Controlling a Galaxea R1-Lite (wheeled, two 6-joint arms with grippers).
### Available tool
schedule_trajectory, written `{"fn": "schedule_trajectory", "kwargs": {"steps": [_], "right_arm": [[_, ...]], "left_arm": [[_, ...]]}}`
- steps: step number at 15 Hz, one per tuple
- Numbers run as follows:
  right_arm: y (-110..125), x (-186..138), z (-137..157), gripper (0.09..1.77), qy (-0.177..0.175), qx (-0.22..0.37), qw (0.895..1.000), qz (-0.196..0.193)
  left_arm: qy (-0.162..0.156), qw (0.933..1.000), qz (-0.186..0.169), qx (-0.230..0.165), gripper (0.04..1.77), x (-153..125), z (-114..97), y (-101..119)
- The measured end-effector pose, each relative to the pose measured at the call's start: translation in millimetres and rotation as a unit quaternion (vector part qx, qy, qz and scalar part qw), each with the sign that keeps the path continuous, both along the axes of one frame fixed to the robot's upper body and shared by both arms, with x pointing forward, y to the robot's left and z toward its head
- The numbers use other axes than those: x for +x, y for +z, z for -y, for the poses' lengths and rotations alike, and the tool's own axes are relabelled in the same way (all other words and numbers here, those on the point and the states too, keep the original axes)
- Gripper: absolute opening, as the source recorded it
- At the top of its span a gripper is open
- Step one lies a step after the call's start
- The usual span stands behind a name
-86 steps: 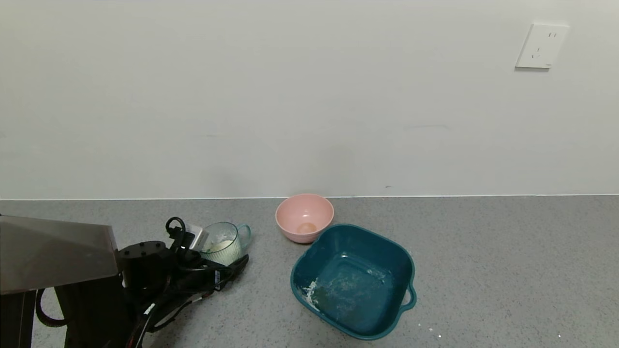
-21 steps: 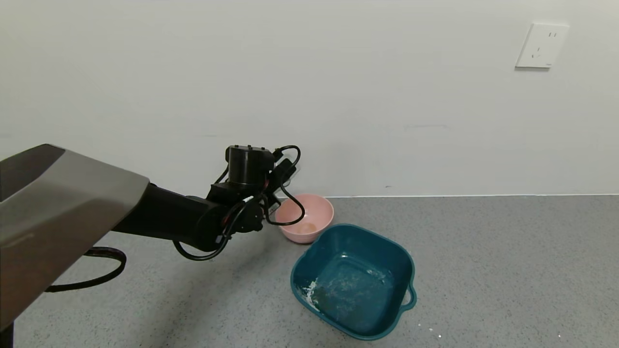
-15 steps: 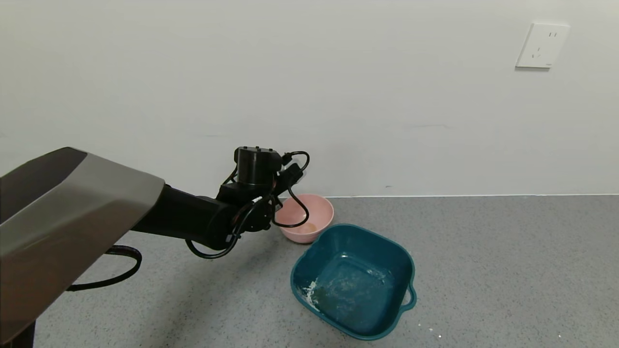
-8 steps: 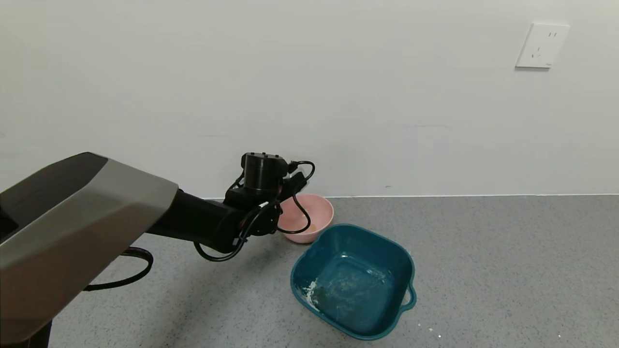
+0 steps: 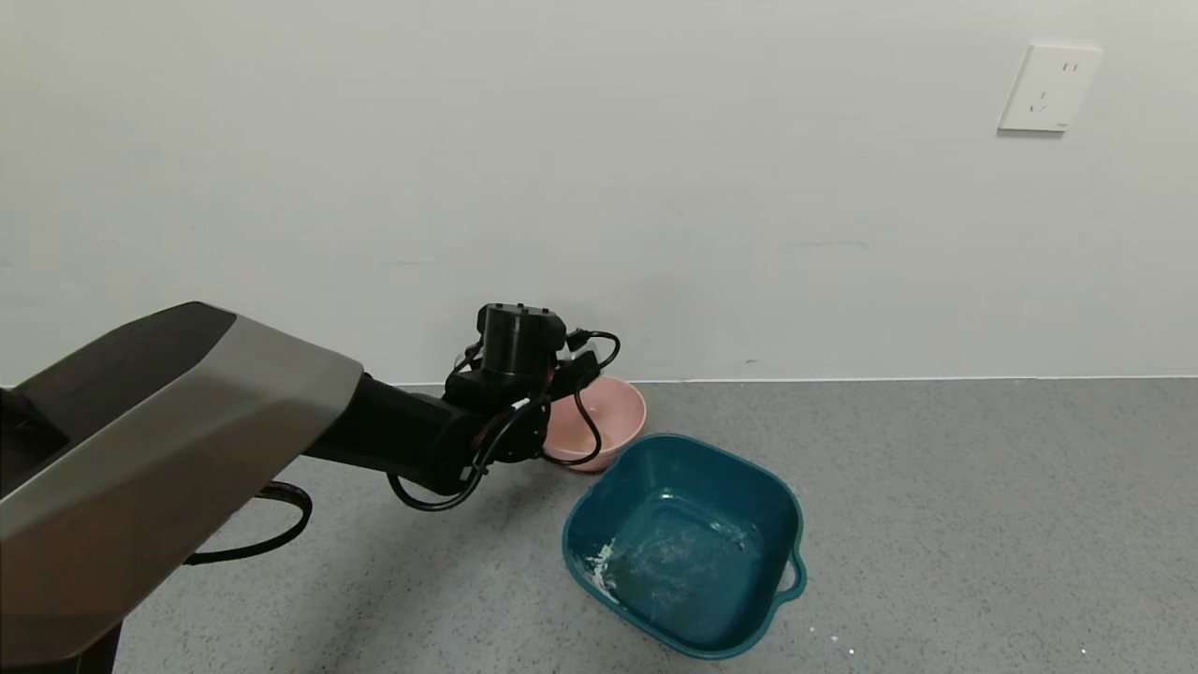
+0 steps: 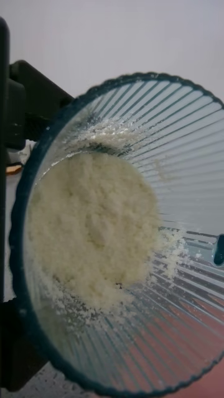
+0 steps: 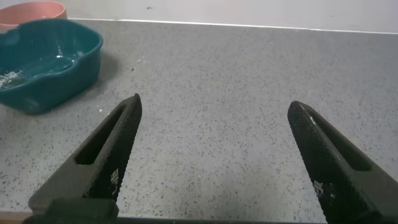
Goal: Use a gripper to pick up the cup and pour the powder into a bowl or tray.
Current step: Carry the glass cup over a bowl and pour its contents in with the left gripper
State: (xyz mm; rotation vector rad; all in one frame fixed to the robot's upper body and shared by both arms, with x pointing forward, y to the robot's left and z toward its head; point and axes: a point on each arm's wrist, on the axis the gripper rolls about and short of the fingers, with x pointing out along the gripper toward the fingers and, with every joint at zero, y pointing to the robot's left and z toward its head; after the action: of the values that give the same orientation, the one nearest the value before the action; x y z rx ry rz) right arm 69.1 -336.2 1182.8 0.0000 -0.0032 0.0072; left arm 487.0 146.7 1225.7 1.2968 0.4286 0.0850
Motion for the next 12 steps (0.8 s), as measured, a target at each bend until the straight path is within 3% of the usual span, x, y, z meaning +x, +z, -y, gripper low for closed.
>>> {"fn": "schedule_trajectory", "kwargs": {"steps": [12], "right_arm": [[0.0,0.0,0.0,1.71,0.0,0.0,1.0,0.0]], "left_arm": [[-0.026,0.9971,-0.021,0.069,1.3,-1.5,10.4,-3.2]]}}
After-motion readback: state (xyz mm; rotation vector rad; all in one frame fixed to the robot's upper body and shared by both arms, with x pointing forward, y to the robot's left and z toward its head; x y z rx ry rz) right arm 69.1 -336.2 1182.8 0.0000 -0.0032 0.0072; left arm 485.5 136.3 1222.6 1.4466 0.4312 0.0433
